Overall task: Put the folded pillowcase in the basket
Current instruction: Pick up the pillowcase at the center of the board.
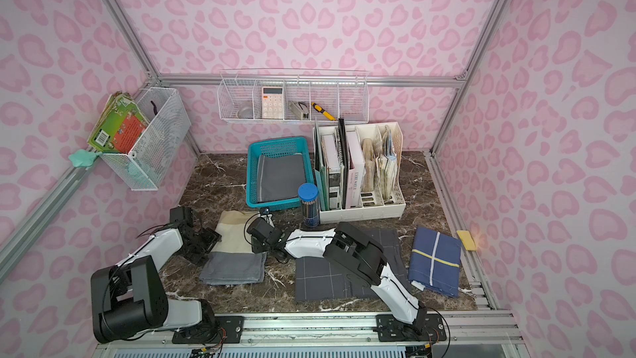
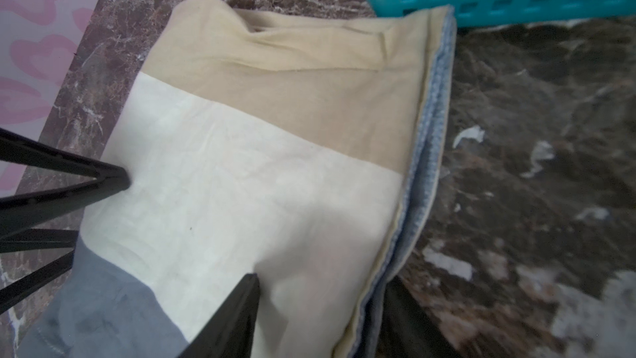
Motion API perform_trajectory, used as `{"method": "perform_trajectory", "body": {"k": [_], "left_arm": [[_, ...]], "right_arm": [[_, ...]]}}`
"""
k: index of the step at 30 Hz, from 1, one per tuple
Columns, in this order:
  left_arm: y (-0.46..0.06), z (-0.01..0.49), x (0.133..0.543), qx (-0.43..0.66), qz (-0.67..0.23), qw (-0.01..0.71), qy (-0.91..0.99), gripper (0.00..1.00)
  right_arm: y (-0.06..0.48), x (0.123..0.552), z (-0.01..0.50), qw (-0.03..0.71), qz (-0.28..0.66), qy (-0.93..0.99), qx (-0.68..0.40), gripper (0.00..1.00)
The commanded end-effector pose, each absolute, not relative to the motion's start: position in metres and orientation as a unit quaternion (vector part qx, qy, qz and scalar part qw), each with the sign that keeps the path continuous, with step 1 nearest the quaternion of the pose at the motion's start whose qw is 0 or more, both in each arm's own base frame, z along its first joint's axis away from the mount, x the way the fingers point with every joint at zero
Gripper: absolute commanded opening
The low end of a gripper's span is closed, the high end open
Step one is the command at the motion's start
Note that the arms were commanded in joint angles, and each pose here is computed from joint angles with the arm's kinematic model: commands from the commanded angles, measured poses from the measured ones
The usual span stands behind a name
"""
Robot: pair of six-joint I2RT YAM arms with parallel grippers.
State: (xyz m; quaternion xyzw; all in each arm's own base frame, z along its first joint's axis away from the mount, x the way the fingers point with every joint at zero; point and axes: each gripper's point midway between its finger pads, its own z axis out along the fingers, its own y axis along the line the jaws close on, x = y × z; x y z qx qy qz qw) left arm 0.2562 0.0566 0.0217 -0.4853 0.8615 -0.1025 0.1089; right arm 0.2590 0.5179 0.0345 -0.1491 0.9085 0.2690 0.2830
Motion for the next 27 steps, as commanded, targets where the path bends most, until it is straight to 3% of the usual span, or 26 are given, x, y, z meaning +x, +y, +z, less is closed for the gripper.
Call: {"method": "perform_trajectory", "body": {"k": [1,4,16,22,27], "left_arm": [[0.036,0.021,0.269,-0.458,-0.151,0.108,0.869,0.69],[0.030,0.022,0.270,-0.449,-0.153,0.109,0.874,0.62],[0.012,0.034,0.250,-0.460,-0.159,0.137,0.863,0.13],[0.012,0.051,0.231,-0.468,-0.145,0.173,0.855,0.00],[0.014,0.075,0.211,-0.477,-0.147,0.225,0.837,0.00]], "right_arm": [[0.518,0.255,0.028,0.268,0.268,0.912,-0.159,0.53],[0.518,0.255,0.030,0.270,0.269,0.910,-0.161,0.45],[0.525,0.248,0.057,0.316,0.261,0.893,-0.185,0.00],[0.526,0.235,0.078,0.350,0.263,0.876,-0.203,0.00],[0.525,0.225,0.108,0.389,0.264,0.856,-0.216,0.00]]}}
